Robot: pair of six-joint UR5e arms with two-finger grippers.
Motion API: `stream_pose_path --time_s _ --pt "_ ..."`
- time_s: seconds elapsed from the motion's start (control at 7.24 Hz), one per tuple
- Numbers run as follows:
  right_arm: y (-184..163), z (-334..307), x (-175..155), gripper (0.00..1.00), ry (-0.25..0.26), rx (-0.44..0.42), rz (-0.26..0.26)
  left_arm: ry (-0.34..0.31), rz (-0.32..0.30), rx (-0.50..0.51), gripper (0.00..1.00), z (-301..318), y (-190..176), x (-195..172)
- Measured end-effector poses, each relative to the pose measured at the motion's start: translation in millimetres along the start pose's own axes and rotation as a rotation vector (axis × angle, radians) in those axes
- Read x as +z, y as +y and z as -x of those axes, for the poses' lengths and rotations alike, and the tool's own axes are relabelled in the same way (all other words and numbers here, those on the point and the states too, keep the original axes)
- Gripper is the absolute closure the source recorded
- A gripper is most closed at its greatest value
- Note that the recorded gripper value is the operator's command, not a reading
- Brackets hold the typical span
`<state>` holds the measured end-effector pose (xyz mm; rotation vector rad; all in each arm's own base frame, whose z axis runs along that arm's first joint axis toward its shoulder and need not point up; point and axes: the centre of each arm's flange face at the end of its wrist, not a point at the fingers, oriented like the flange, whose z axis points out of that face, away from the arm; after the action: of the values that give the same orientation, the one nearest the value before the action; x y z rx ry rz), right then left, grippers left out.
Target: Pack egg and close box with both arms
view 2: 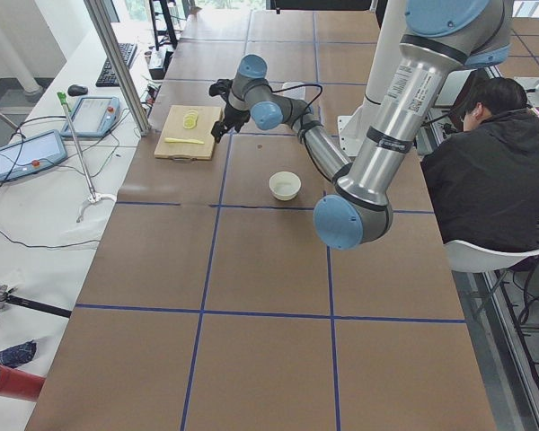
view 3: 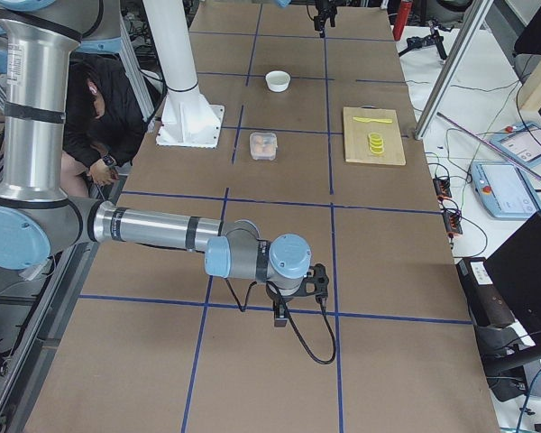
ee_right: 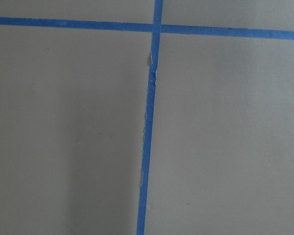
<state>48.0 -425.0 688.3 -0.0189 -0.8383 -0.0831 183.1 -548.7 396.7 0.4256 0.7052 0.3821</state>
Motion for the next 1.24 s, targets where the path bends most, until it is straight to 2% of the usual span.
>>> stream_pose_path --time_s 0.14,0.41,0.69,0.83,0.97,1.11,1.24 --pt "-2 3 -3 0.00 0.000 -0.006 -0.005 -0.015 0.043 -0.092 0.00 62 29 5" --pt "-28 19 -19 0.00 0.006 -0.047 -0.041 -0.083 0.090 -0.255 0.00 186 88 -13" --pt "-52 32 -33 0.00 0.010 -0.086 -0.078 -0.115 0.192 -0.271 0.00 277 157 -53" --pt "-57 37 -37 0.00 0.000 -0.094 -0.087 -0.107 0.230 -0.279 0.00 298 183 -68" --pt "-58 42 -37 0.00 -0.024 -0.113 -0.101 -0.102 0.243 -0.288 0.00 308 198 -75" --pt "-61 56 -35 0.07 -0.051 -0.145 -0.128 -0.091 0.243 -0.295 0.00 311 203 -78" --pt "-67 76 -28 0.41 -0.059 -0.158 -0.150 -0.056 0.232 -0.306 0.00 309 205 -77"
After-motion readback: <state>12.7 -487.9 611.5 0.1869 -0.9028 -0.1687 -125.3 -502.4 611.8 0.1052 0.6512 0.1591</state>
